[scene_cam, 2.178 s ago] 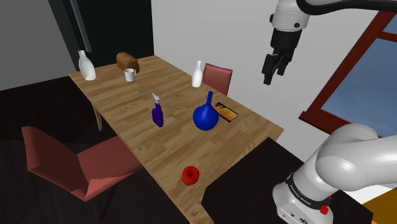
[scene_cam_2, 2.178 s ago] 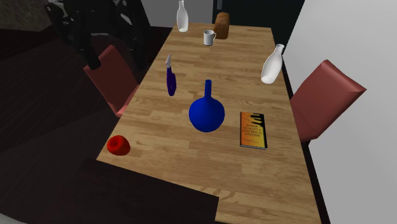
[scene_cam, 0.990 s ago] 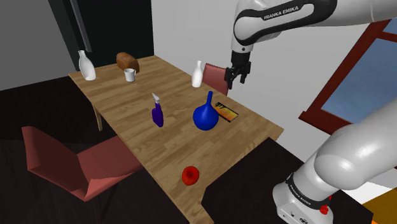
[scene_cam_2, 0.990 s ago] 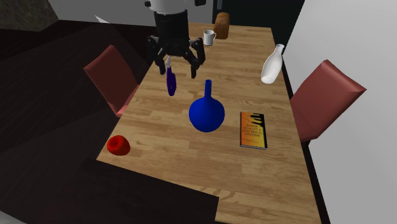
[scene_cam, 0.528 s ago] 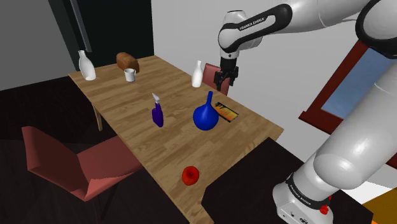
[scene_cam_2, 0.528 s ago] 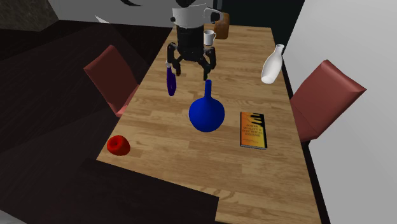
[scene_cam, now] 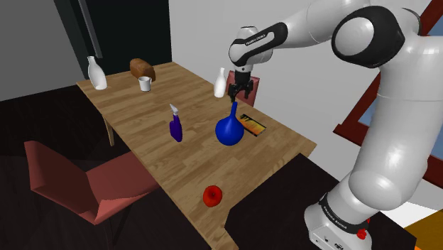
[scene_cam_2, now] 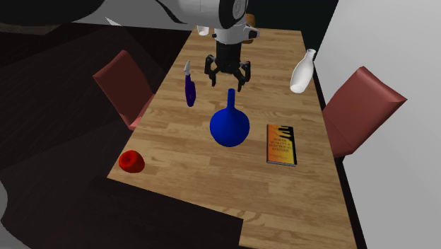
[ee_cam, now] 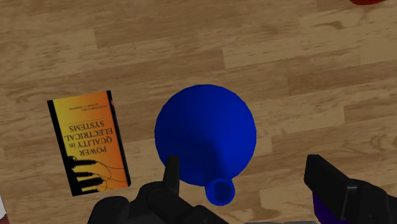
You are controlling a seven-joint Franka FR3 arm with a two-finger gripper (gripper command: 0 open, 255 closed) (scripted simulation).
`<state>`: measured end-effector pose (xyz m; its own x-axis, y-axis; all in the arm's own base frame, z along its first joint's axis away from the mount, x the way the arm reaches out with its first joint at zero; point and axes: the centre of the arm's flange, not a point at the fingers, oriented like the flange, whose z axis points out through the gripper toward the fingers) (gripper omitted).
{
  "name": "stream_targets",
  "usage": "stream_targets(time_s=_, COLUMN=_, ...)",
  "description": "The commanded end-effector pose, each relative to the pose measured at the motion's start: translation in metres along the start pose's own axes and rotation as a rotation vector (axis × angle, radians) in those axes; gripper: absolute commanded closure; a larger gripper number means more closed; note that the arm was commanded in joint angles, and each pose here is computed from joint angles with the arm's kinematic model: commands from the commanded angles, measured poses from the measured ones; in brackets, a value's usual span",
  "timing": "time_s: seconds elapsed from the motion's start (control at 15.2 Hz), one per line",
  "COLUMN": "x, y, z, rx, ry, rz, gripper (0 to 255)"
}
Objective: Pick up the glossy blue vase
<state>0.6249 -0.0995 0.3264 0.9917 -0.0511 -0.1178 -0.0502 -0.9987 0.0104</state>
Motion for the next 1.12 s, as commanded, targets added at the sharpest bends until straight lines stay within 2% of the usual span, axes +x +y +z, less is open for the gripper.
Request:
stream_targets(time_s=0.0, x=0.022, y=0.007, z=0.012, rx=0.008, ry=-0.001, rz=0.006, gripper=0)
stream_targets(time_s=0.13, x=0.041, y=0.012, z=0.024, rx=0.015, ry=-0.001, rz=0.011, gripper=0)
stream_targets(time_s=0.73, x=0.046, y=0.011, z=0.063, rx=0.015, ry=-0.001, rz=0.011, gripper=0)
stream_targets(time_s=0.79, x=0.046, y=0.011, z=0.063, rx=0.015, ry=-0.001, rz=0.011, gripper=255)
stream_targets(time_s=1.06, x=0.045, y=0.011, z=0.063, rx=0.015, ry=-0.001, rz=0.011, gripper=255)
